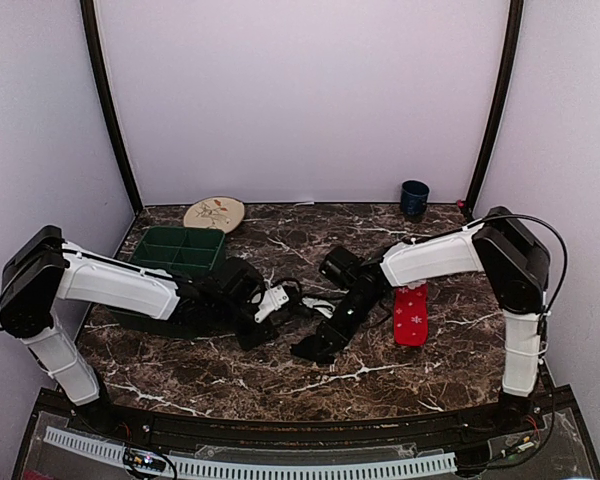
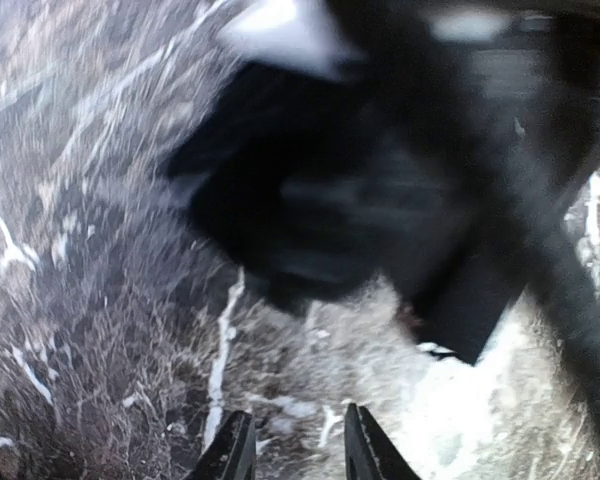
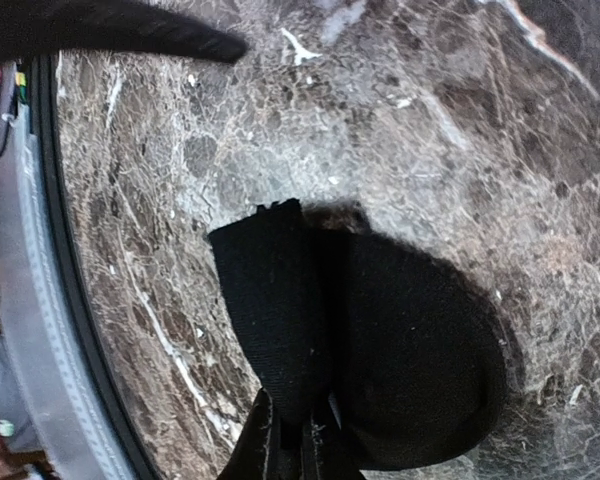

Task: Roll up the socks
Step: Roll the sock at the center of the board.

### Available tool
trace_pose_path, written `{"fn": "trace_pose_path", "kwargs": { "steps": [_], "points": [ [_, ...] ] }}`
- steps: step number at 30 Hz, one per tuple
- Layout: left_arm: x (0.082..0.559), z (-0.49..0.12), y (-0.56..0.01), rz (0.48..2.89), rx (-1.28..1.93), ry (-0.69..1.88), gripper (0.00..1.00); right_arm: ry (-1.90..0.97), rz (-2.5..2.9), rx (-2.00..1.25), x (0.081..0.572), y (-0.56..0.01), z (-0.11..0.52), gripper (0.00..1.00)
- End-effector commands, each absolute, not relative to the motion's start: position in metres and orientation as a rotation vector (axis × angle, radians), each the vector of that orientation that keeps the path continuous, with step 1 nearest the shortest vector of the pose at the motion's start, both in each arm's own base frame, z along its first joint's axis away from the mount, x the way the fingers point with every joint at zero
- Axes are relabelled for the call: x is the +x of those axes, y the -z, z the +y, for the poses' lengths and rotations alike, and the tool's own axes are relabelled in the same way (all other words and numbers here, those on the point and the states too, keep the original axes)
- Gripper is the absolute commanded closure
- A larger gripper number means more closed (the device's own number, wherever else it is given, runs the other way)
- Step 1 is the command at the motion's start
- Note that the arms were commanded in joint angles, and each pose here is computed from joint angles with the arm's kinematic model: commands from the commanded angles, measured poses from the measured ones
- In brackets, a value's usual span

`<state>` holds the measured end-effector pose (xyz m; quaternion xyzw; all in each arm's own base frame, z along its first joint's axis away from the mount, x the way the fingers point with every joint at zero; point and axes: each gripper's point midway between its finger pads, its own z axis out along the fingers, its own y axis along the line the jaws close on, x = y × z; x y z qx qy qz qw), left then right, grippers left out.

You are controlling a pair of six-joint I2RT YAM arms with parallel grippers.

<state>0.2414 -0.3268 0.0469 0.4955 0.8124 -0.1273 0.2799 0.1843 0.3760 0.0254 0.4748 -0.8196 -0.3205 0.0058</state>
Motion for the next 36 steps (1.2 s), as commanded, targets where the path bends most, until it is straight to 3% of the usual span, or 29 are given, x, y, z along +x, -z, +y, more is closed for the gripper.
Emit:
{"fn": "trace_pose_path", "kwargs": {
  "steps": [1, 12, 27, 36],
  "points": [
    [0.228, -0.347, -0.077, 1.977, 1.394, 0.361, 0.65, 1.045, -2.508, 1.283, 0.179, -0.015, 0.368, 0.97],
    [0.203, -0.367, -0.088, 1.791, 1.469, 0.284, 0.63, 1.105, -2.441, 1.129, 0.178, -0.01, 0.364, 0.97],
    [0.182, -0.39, -0.061, 1.639, 1.705, 0.203, 0.62, 1.121, -2.395, 1.05, 0.174, -0.008, 0.362, 0.97],
    [0.191, -0.397, -0.051, 1.594, 1.737, 0.114, 0.62, 1.127, -2.377, 1.047, 0.173, -0.01, 0.363, 0.97]
  ]
}}
